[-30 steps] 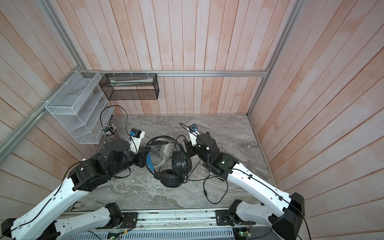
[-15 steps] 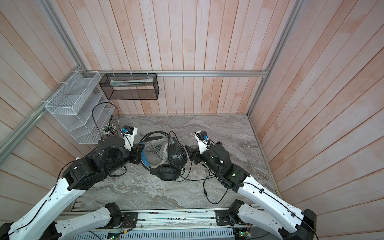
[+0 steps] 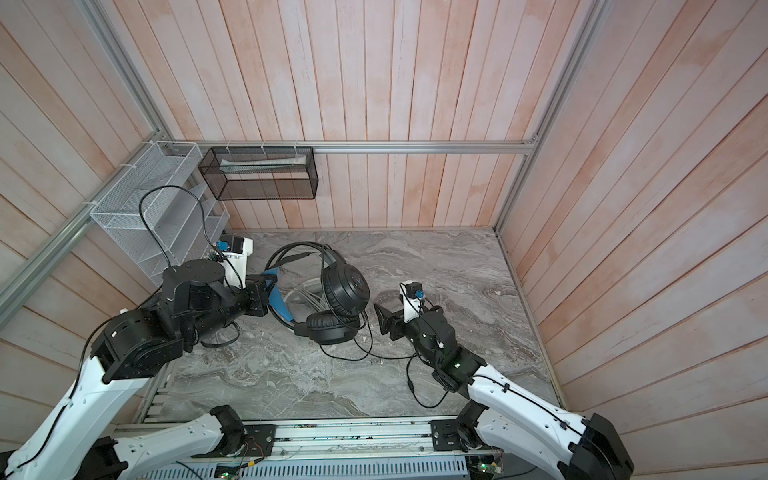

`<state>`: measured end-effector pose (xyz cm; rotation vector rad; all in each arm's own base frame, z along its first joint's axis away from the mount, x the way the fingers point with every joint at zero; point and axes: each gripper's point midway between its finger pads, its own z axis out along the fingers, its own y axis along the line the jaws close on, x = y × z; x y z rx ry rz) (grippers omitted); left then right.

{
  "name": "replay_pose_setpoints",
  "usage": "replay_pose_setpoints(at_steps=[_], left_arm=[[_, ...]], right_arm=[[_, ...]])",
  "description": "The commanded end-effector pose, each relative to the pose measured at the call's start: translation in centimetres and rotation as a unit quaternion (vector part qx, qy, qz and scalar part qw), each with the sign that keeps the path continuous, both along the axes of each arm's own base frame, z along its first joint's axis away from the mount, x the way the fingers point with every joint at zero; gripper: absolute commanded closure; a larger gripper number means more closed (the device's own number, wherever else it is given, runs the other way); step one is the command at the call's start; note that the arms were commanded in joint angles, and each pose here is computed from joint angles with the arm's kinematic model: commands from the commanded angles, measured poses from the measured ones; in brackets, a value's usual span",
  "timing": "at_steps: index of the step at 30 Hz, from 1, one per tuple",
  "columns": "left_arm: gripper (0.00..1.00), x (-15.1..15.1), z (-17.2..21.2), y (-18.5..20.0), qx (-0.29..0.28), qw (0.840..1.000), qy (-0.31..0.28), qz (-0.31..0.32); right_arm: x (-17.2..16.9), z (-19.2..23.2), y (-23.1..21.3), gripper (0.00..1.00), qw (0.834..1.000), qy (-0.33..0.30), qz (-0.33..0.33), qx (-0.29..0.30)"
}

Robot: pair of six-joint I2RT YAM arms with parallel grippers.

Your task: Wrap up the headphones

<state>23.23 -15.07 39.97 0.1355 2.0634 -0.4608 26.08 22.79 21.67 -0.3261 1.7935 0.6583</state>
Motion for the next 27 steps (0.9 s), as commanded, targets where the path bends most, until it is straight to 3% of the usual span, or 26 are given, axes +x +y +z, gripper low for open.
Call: replay_pose_setpoints(at_steps=[1, 12, 27], left_arm=[[1.00, 0.2, 2.6, 0.6, -0.048, 0.998, -0.016, 0.028], [1.00, 1.0, 6.5, 0.7, -0.067, 0.996, -0.039, 0.049], [1.00, 1.6, 9.1, 0.4, -0.077, 0.994, -0.055, 0.051]], right_arm=[[-0.1, 0.8, 1.8, 0.22, 0.998, -0.014, 0.036, 0.056], [-2.1, -1.2, 4.6, 0.27, 0.988, 0.000, 0.127, 0.090], [-0.1, -3.6, 6.1, 0.36, 0.991, 0.010, 0.116, 0.066]])
